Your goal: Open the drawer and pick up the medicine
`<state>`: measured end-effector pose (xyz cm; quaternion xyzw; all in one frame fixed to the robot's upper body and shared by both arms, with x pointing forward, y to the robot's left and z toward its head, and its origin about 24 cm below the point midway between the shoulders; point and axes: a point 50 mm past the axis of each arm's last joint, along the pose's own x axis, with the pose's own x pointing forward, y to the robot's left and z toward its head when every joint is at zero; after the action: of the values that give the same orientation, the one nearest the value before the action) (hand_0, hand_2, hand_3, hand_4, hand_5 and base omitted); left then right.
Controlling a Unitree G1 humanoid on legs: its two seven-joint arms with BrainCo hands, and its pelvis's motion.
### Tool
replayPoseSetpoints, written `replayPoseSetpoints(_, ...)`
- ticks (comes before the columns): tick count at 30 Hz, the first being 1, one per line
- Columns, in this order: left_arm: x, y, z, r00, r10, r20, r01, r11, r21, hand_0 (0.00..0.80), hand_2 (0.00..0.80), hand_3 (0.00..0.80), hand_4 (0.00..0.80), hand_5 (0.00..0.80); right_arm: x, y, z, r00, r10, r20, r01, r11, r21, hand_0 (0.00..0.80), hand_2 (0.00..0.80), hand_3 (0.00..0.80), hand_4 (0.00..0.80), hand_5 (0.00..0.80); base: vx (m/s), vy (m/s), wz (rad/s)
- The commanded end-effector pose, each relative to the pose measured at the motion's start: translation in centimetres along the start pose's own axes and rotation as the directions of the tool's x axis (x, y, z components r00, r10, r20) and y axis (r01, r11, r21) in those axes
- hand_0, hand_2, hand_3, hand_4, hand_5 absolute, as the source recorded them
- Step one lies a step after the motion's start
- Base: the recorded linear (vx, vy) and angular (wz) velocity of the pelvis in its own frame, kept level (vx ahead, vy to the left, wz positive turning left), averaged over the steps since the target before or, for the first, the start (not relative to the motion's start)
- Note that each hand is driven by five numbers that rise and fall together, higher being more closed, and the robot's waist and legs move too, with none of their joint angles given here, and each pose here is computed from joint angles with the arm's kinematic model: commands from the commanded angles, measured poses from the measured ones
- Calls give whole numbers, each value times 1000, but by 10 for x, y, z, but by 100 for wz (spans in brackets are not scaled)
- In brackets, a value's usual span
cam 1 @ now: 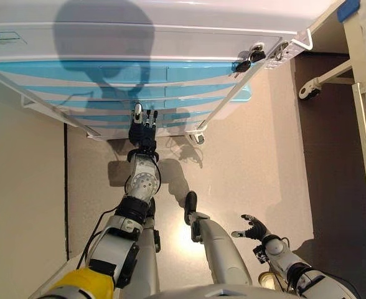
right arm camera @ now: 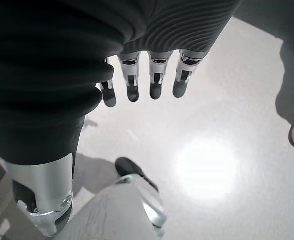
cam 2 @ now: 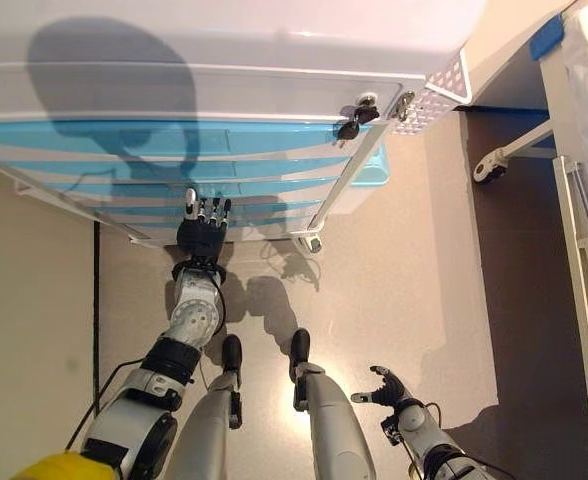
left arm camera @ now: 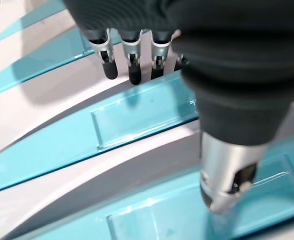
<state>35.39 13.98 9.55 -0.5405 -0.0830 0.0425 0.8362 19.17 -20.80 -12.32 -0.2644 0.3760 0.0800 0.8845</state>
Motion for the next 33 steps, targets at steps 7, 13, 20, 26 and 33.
replayPoseSetpoints(7, 22, -134, 10, 878, -476, 56, 474, 880, 36, 800, 800, 800, 800, 800, -7, -5, -21, 999, -21, -50, 20, 1000, -19, 0, 0, 0, 0, 0, -25, -24, 2)
replayPoseSetpoints(13, 21, -119, 13, 895, -440, 66, 440, 898, 22, 800, 800, 800, 800, 800, -8, -5, -24, 997, -21, -69, 19, 1000, -25, 0, 0, 0, 0, 0, 4, -6, 0)
replayPoseSetpoints(20, 20, -98, 18, 919, -387, 76, 386, 922, 20, 800, 800, 800, 800, 800, -6, -9, -21, 997, -37, -67, 35, 999, -34, 0, 0, 0, 0, 0, -5, 5, 1)
replayPoseSetpoints(26, 12, -74, 18, 934, -352, 60, 352, 936, 6, 800, 800, 800, 800, 800, -4, -12, -19, 997, -48, -64, 46, 998, -36, 0, 0, 0, 0, 0, -33, 40, 4)
replayPoseSetpoints(33, 0, -33, 13, 966, -257, 16, 257, 966, 4, 800, 800, 800, 800, 800, -4, -13, -20, 996, -46, -80, 42, 998, -56, 0, 0, 0, 0, 0, -10, 44, 13)
